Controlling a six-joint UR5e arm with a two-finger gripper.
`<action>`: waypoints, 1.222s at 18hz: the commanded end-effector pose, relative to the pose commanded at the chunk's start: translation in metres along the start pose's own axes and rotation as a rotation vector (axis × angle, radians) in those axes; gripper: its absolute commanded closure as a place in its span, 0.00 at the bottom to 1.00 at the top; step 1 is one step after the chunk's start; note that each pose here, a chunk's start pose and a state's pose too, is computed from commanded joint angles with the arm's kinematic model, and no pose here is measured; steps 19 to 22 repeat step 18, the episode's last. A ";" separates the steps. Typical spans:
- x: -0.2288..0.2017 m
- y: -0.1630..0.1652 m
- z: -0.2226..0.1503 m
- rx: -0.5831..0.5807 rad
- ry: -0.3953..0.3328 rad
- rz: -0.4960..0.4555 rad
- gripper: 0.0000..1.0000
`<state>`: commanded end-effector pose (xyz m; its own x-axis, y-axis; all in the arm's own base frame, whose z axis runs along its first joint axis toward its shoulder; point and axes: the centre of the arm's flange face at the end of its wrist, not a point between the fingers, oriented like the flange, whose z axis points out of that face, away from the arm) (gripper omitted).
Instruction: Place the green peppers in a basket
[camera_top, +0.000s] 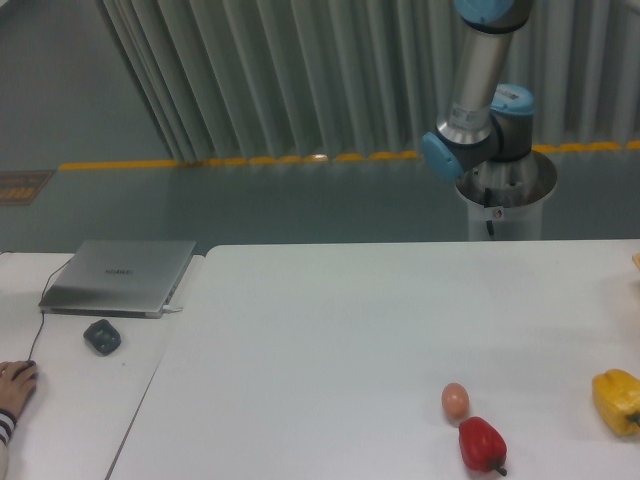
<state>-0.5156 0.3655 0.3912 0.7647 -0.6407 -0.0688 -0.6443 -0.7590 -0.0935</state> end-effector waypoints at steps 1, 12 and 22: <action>-0.001 -0.009 0.001 -0.001 0.000 -0.023 0.00; -0.005 -0.062 0.005 -0.089 -0.017 0.073 0.00; -0.003 -0.062 0.009 -0.096 -0.022 0.065 0.00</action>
